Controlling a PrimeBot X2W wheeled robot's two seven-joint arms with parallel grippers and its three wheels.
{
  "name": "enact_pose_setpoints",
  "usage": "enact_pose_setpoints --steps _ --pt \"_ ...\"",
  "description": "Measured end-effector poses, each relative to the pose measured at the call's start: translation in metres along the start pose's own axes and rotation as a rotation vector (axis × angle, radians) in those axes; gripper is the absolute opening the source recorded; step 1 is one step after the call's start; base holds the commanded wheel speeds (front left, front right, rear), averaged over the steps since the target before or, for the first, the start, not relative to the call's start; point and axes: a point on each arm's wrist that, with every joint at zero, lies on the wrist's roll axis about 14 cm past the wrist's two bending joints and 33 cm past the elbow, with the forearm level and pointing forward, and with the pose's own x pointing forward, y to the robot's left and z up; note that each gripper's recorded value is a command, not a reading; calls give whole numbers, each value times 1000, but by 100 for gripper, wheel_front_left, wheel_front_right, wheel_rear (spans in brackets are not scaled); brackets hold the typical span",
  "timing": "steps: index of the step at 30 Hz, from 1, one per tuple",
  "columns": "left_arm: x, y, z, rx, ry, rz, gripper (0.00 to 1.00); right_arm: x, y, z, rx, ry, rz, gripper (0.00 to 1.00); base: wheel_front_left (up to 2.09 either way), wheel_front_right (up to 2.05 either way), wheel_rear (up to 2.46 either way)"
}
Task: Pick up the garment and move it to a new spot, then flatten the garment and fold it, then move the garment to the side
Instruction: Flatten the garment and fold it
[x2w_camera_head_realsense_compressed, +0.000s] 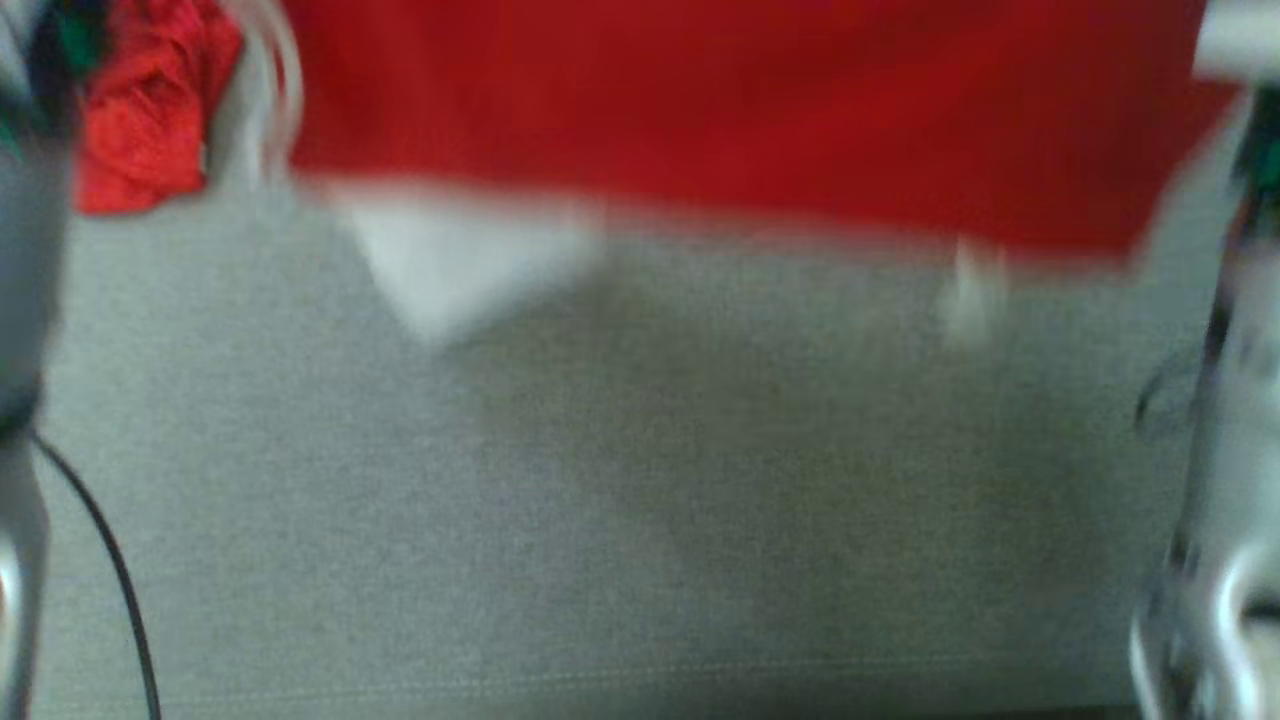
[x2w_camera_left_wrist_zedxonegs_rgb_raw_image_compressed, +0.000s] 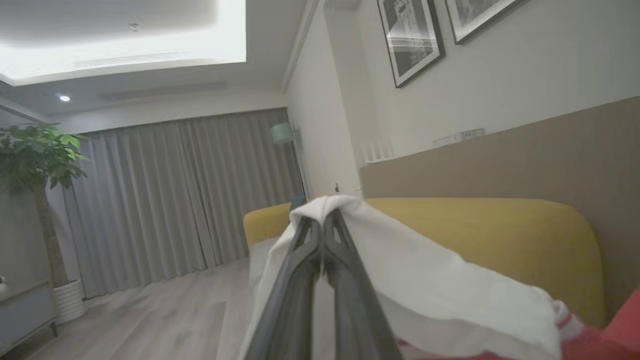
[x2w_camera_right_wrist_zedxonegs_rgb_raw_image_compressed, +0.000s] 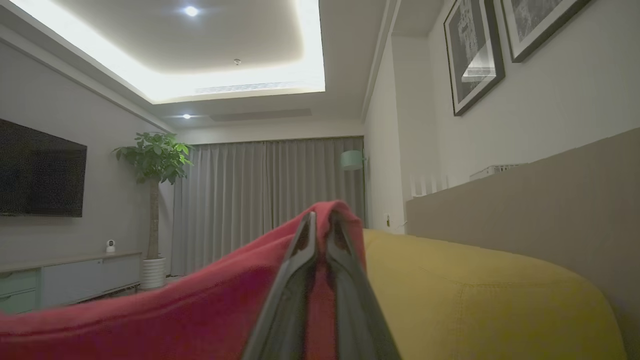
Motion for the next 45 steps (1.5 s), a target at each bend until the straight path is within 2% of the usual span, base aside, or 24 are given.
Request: enact_pose_setpoints --steps 3,6,9,11,14,19,23,31,37,45 --pt "37 13 2 47 -55 30 0 44 2 -5 -38 -31 15 0 0 0 0" --pt "64 17 2 45 -96 47 0 76 0 -21 -75 -9 12 0 0 0 0" --pt "77 12 -13 11 -111 48 0 91 -6 -56 -90 67 -9 0 0 0 0" --pt "77 3 -43 -17 -69 20 0 91 -5 -92 -97 140 -5 0 0 0 0" --pt "59 -1 -111 -58 51 19 0 74 -1 -158 -75 279 -2 0 0 0 0" --pt "-20 -6 -236 -163 331 61 0 14 0 -258 -31 521 -18 0 0 0 0" --pt "-64 -13 -275 -233 417 86 0 -31 0 -300 2 641 -34 0 0 0 0" --pt "-100 -18 -253 -303 375 107 0 -46 -2 -267 55 561 -54 0 0 0 0" --pt "-149 -28 -229 -364 395 163 0 -78 -3 -235 84 533 -66 0 0 0 0" --pt "-209 -58 -176 -455 405 209 0 -136 1 -186 128 514 -85 0 0 0 0"
